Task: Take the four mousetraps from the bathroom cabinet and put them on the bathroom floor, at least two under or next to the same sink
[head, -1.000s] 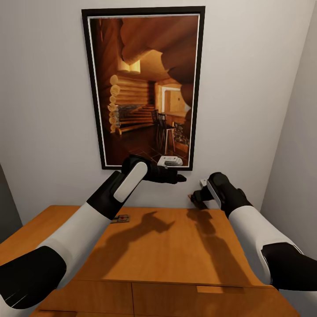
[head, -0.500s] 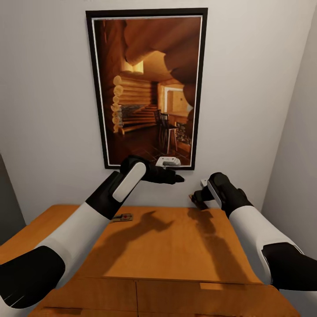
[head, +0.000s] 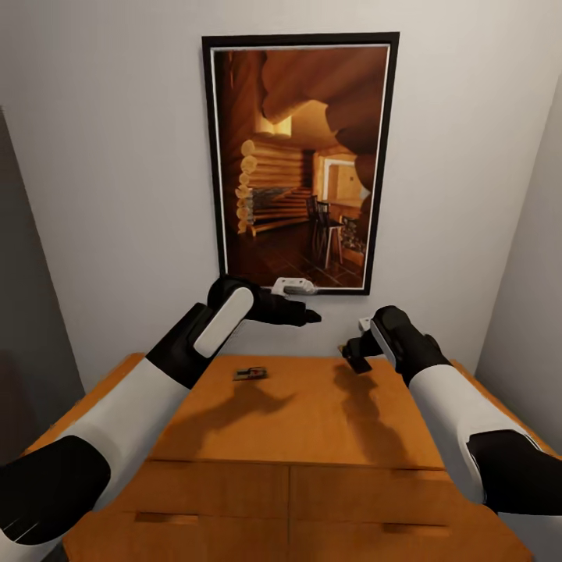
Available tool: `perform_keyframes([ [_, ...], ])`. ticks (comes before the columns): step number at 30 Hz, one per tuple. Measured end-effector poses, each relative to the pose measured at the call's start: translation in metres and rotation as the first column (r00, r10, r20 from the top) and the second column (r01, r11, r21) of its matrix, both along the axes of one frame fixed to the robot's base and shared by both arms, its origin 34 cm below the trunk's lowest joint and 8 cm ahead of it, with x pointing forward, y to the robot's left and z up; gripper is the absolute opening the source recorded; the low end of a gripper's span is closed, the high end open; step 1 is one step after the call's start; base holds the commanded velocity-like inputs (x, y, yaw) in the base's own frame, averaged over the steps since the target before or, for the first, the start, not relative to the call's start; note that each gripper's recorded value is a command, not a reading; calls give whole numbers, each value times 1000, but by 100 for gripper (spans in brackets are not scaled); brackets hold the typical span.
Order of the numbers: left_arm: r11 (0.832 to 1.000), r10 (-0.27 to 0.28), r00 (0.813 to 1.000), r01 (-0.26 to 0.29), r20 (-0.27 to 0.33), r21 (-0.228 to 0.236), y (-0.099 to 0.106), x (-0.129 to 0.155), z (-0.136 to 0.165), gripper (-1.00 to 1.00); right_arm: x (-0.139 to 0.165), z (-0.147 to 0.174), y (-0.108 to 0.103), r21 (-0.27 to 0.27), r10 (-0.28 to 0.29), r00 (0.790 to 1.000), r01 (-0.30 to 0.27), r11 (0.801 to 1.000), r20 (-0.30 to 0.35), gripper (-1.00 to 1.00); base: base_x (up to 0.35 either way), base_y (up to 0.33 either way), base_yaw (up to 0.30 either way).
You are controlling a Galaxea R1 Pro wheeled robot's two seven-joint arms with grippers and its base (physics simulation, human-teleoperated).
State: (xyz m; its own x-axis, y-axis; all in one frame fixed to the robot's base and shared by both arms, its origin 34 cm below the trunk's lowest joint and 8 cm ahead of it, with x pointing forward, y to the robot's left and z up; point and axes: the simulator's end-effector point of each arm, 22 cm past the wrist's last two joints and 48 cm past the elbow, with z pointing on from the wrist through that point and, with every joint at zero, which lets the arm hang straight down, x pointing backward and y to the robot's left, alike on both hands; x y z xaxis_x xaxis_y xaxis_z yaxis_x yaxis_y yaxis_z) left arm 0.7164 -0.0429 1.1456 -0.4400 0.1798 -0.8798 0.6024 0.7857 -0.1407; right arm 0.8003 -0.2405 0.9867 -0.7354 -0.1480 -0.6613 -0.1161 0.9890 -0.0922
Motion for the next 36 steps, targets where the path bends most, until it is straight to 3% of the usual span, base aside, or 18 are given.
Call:
perform_keyframes([
  [8,1000,22,1000,-22,-6,10,13,6,-4,100,0,1,-2,-4,-4,1000,4,1000,2,-100,-74,276,-123],
  [20,999,32,999,-32,1,13,21,9,-3,100,0,1,-3,-5,-7,1000,7,1000,2,-100,-4,35,-286],
  [25,999,30,1000,-30,0,12,21,8,-3,100,0,1,-13,-11,-19,1000,19,1000,2,-100,0,105,-265],
  [36,999,30,1000,-30,-1,12,21,8,-3,100,0,1,-19,-15,-27,1000,27,1000,3,-100,0,308,-40],
])
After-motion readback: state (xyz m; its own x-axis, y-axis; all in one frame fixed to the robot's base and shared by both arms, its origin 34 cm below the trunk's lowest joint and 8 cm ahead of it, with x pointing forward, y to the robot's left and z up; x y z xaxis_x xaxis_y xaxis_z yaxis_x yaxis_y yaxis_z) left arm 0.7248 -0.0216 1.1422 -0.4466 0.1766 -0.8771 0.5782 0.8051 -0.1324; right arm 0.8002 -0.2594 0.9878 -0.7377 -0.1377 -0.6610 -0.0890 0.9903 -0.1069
